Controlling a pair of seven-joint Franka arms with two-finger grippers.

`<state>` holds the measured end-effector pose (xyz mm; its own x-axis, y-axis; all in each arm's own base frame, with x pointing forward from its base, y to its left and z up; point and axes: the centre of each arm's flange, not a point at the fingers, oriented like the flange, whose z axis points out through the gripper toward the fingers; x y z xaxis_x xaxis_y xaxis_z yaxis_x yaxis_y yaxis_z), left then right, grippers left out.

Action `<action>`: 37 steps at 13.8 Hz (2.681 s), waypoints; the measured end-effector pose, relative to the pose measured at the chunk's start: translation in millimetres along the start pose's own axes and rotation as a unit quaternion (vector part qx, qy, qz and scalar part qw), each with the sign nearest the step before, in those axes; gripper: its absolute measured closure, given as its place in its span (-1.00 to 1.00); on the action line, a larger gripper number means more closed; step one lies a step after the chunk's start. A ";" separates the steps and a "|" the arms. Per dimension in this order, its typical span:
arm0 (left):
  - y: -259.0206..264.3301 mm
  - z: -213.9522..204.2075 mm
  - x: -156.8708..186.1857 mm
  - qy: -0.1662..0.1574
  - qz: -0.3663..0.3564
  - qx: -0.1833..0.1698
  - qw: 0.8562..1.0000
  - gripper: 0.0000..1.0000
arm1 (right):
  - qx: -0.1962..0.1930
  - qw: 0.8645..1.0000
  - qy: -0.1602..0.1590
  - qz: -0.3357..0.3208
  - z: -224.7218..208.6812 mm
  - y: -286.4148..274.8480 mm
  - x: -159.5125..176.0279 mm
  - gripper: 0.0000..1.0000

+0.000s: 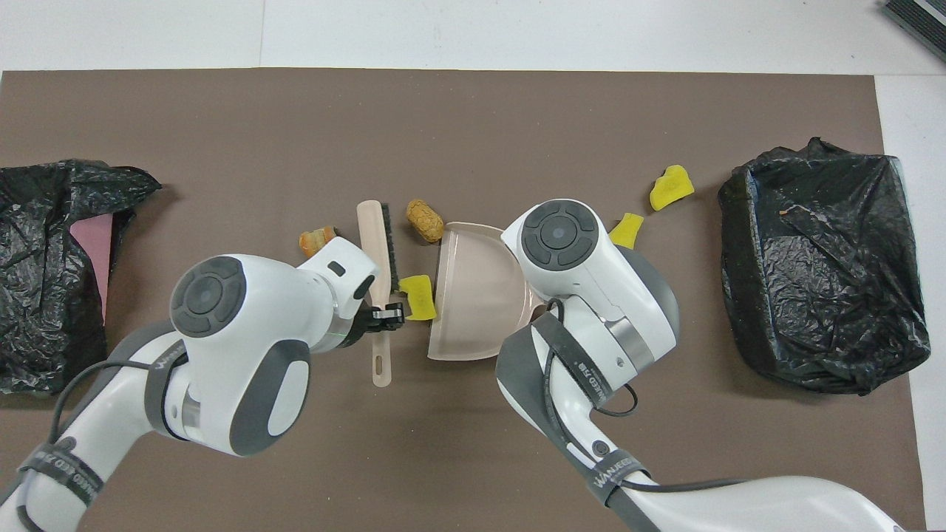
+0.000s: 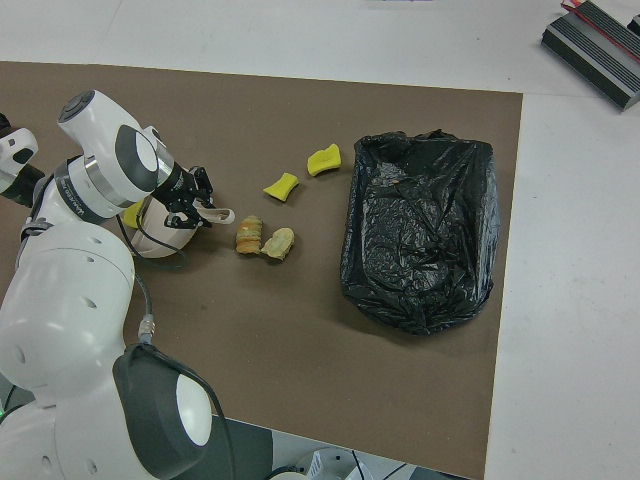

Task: Sweep and dump trash in bin
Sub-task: 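Sweep the bread and sponge pieces toward the dustpan with the left gripper, then sweep the remaining pieces into the dustpan with the left gripper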

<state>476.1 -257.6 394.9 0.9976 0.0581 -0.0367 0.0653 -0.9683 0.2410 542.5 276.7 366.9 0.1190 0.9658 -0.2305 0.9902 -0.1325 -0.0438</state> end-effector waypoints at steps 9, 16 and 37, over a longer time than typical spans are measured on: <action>-122.8 0.1 60.3 -0.035 0.049 0.122 0.991 0.46 | 0.000 1.000 0.000 0.000 0.2 -0.1 0.0 0.37; -15.1 51.4 2.5 -0.087 0.127 0.074 0.985 0.46 | 0.000 1.000 0.000 0.000 0.4 -0.1 0.0 0.37; -8.5 44.4 76.5 -0.039 0.232 0.081 0.969 0.46 | 0.002 1.000 -0.002 0.000 2.9 -0.2 -1.4 0.37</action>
<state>551.0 -255.7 347.1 0.9136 -0.4050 -0.0361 -0.4004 -0.9116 0.0933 541.9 274.8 364.4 0.1194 0.9647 -0.2349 0.9898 -0.1341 -0.0475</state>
